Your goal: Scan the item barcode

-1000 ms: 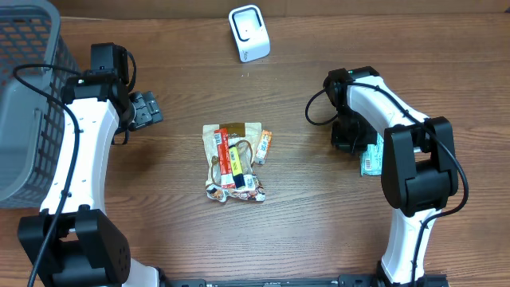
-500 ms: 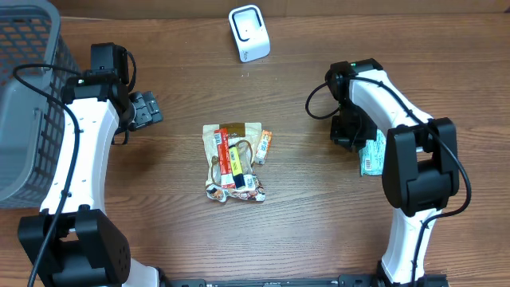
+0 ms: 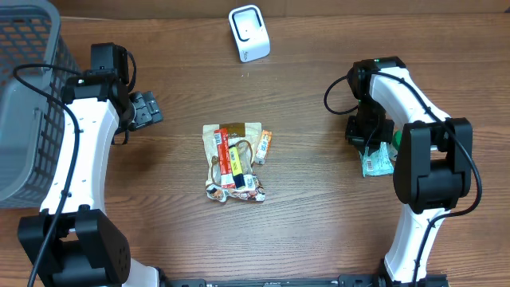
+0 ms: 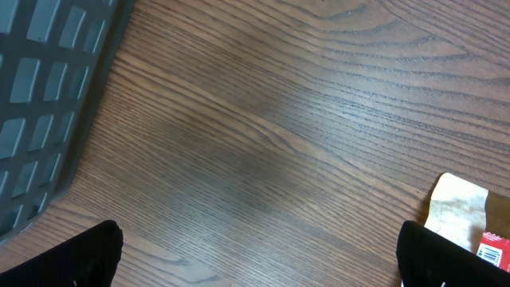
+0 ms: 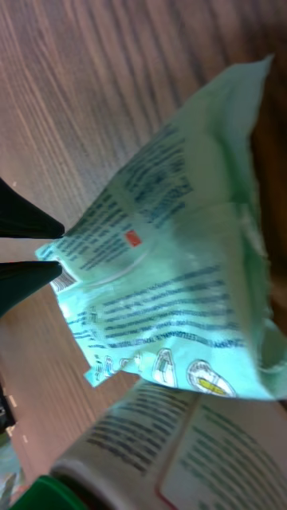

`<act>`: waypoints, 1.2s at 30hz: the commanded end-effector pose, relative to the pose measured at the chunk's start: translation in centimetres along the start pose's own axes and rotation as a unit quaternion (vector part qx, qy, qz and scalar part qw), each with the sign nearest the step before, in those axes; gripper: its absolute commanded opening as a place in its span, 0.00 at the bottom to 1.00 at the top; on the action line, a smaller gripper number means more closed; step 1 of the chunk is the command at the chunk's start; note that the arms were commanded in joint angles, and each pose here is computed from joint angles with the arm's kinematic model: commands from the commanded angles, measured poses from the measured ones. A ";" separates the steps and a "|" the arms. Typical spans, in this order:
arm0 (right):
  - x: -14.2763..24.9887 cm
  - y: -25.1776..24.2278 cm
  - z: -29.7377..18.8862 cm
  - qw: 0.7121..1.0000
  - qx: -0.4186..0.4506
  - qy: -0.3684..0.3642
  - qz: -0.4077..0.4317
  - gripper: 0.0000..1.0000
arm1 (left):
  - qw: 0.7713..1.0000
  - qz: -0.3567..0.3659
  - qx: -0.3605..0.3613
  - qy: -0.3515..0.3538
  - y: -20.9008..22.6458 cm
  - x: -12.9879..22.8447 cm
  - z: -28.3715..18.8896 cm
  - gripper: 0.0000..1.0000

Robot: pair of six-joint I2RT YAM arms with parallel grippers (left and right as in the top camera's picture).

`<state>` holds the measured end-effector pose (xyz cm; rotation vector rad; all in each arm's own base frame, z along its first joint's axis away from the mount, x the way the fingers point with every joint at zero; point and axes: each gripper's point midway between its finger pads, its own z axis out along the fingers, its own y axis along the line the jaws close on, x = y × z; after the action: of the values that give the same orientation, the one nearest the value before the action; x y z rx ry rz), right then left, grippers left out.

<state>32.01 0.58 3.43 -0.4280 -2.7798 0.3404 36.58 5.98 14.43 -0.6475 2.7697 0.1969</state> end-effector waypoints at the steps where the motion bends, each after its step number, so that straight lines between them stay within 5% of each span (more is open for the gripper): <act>1: -0.3 0.1 -1.0 1.000 -0.011 -0.014 0.000 0.11 | 1.000 0.008 0.002 -0.014 0.0 -0.6 -0.8 1.00; 26: 0.4 0.6 3.5 1.000 -0.006 -0.004 -0.002 0.08 | 1.000 0.008 0.002 -0.014 0.0 -0.6 -0.8 1.00; 36: -0.4 0.7 -0.3 0.999 -0.021 -0.017 -0.025 0.05 | 1.000 0.008 0.002 -0.014 0.0 -0.6 -0.8 1.00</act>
<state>30.74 0.67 2.25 -0.3703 -2.7770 0.3172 36.58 5.98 14.43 -0.6475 2.7697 0.1969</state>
